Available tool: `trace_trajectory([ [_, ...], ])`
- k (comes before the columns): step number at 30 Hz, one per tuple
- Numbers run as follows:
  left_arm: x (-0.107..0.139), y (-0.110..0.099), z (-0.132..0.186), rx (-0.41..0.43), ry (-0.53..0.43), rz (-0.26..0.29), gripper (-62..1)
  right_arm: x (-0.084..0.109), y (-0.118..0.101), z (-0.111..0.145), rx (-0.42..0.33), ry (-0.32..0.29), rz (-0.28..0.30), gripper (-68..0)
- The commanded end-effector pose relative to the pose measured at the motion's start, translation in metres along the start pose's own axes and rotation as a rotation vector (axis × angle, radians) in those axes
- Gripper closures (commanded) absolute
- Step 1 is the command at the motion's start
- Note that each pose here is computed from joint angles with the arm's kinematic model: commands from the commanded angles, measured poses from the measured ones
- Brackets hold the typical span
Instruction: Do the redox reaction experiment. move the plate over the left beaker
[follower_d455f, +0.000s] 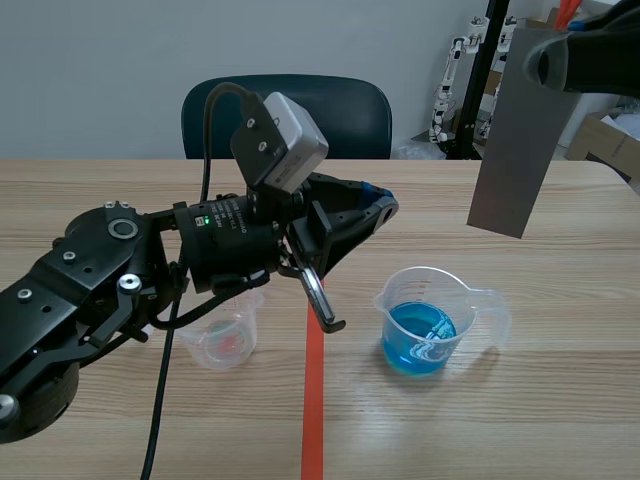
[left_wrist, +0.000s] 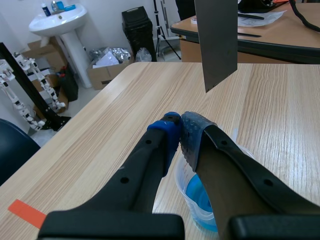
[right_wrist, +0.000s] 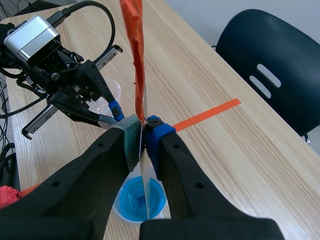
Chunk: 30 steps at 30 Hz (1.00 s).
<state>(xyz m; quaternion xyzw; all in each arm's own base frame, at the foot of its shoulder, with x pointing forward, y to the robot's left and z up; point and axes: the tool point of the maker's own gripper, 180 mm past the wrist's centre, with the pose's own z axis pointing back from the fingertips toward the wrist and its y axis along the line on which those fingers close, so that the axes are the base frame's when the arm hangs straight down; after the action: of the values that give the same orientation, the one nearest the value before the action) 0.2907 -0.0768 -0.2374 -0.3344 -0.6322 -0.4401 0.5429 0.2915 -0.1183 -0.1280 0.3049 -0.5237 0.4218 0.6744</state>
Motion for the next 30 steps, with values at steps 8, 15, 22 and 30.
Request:
trace_trajectory([
  [8,0.012,0.001,-0.002,0.003,-0.044,-0.004,-4.0,0.019,-0.003,0.003,-0.007,-0.041,0.033,-0.6],
  [15,0.012,0.001,-0.002,0.003,-0.044,-0.004,-4.1,0.019,-0.003,0.003,-0.007,-0.041,0.033,-0.6],
  [22,0.014,0.003,0.007,0.009,-0.049,-0.017,-4.0,0.021,-0.004,0.003,-0.009,-0.044,0.04,-0.6],
  [30,0.028,-0.004,0.034,0.037,-0.077,-0.041,-4.0,0.027,-0.006,0.004,-0.014,-0.054,0.051,-0.6],
])
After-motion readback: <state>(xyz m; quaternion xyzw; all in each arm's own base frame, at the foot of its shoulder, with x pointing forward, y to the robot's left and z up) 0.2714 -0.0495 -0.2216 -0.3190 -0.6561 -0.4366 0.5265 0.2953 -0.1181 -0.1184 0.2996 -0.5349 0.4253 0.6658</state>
